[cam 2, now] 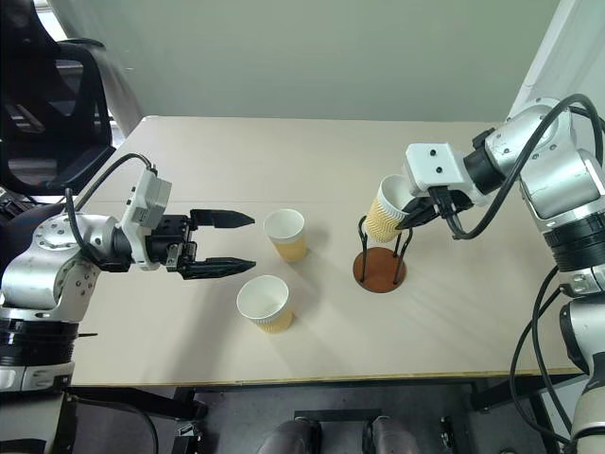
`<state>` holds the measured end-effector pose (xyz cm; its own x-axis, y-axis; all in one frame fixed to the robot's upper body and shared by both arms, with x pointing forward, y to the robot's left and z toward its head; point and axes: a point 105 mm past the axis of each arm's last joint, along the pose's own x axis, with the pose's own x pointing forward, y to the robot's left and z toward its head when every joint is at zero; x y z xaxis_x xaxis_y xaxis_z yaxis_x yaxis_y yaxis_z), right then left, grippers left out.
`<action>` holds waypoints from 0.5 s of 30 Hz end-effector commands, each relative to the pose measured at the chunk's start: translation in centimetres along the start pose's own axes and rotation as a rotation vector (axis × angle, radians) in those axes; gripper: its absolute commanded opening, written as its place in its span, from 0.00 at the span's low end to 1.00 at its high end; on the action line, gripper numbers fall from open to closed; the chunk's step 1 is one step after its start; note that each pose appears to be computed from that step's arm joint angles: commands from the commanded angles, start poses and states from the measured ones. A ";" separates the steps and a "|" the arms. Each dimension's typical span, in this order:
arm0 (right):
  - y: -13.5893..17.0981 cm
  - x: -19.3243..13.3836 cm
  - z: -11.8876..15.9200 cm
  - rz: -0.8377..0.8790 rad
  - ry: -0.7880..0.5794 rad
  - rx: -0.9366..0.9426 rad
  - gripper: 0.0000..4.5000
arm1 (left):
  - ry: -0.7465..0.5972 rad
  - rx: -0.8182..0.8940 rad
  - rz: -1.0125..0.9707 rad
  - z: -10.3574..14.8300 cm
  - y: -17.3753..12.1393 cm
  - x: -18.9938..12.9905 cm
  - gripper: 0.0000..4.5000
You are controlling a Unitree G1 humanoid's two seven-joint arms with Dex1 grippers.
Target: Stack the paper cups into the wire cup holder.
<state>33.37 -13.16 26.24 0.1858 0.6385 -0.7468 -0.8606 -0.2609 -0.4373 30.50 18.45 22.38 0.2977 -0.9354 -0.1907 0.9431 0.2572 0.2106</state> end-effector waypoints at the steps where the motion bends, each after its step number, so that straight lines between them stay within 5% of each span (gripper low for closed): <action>1: -0.5 -0.9 0.4 -0.020 0.028 -0.044 0.00 | -0.009 0.049 0.014 1.3 -0.1 -0.5 1.00; 15: -0.4 -0.9 0.2 -0.011 0.057 -0.072 0.04 | -0.006 0.046 0.013 1.4 -0.1 -0.5 1.00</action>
<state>33.79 -13.68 25.77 0.1944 0.6057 -0.7716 -0.8535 -0.2833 -0.4374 30.43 18.47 22.43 0.3029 -0.9324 -0.1970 0.9424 0.2623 0.2076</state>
